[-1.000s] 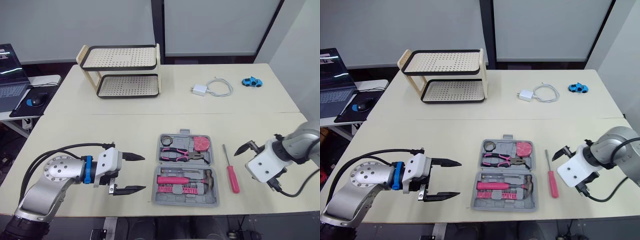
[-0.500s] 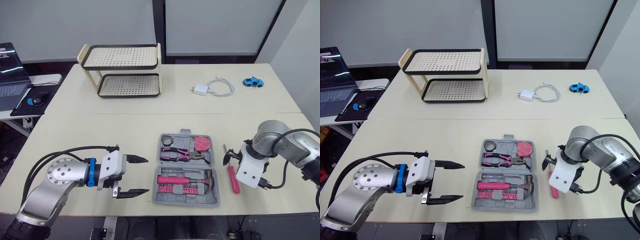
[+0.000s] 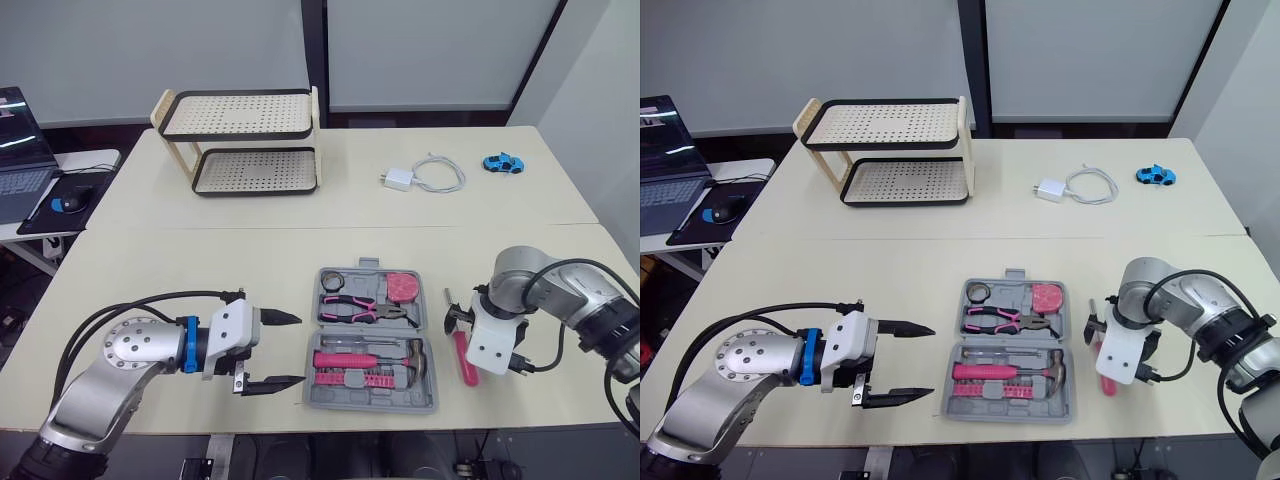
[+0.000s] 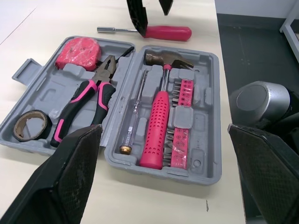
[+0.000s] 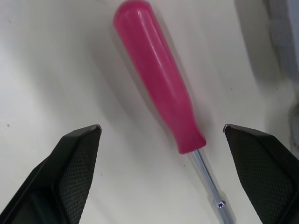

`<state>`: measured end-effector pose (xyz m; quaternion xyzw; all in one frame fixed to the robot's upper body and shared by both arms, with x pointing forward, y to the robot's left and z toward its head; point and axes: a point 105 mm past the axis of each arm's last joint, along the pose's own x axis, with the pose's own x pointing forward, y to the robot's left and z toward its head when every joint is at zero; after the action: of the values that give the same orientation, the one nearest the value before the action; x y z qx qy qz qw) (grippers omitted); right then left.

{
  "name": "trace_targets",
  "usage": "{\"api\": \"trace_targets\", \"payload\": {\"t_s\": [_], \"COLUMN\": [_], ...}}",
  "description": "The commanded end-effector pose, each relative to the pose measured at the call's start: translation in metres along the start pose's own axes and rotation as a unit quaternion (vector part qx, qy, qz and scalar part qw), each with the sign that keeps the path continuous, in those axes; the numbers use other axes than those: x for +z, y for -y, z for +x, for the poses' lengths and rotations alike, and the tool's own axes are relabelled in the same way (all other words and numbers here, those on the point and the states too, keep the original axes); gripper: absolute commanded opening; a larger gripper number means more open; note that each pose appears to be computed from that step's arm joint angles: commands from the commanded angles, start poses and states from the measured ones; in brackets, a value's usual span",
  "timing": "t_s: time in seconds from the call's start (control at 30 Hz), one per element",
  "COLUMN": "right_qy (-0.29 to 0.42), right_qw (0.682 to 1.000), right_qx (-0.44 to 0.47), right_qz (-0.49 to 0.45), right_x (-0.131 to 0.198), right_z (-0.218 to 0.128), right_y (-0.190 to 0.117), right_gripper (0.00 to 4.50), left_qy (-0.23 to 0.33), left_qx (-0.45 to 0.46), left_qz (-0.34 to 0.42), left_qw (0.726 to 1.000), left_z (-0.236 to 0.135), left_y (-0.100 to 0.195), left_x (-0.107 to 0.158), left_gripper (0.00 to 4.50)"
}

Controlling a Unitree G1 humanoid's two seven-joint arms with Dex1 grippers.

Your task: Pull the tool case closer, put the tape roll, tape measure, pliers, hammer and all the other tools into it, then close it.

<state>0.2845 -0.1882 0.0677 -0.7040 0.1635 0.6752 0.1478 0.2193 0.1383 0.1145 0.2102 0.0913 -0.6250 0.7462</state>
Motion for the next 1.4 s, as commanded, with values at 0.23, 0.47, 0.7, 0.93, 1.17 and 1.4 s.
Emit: {"api": "trace_targets", "payload": {"t_s": [0.23, 0.47, 0.7, 0.93, 1.17, 1.4], "right_qy": [0.000, 0.001, 0.011, 0.097, 0.184, 0.182], "right_qw": [1.000, 1.000, 0.995, 0.887, 0.586, 0.394], "right_qx": [0.007, 0.005, -0.035, -0.148, -0.242, -0.250], "right_qz": [-0.012, -0.003, 0.092, 0.426, 0.751, 0.865], "right_x": [-0.001, -0.001, 0.004, 0.013, 0.015, 0.012], "right_z": [0.009, 0.010, -0.034, -0.059, -0.061, -0.036], "right_y": [-0.002, -0.012, -0.029, -0.043, -0.059, -0.068], "right_gripper": [2.89, 0.63, 0.62, 0.62, 0.61, 0.60], "left_qy": [0.013, 0.015, 0.019, 0.031, 0.037, 0.049], "left_qx": [0.002, 0.007, 0.011, 0.006, -0.016, -0.041], "left_qz": [0.008, 0.007, 0.008, 0.017, 0.038, 0.042], "left_qw": [1.000, 1.000, 1.000, 0.999, 0.998, 0.997], "left_z": [0.005, 0.008, 0.010, 0.008, 0.008, 0.013], "left_y": [0.003, 0.000, -0.002, -0.001, -0.002, -0.003], "left_x": [0.011, 0.013, 0.012, 0.015, 0.019, 0.028], "left_gripper": [4.50, 4.50, 4.50, 4.50, 4.50, 4.50]}}
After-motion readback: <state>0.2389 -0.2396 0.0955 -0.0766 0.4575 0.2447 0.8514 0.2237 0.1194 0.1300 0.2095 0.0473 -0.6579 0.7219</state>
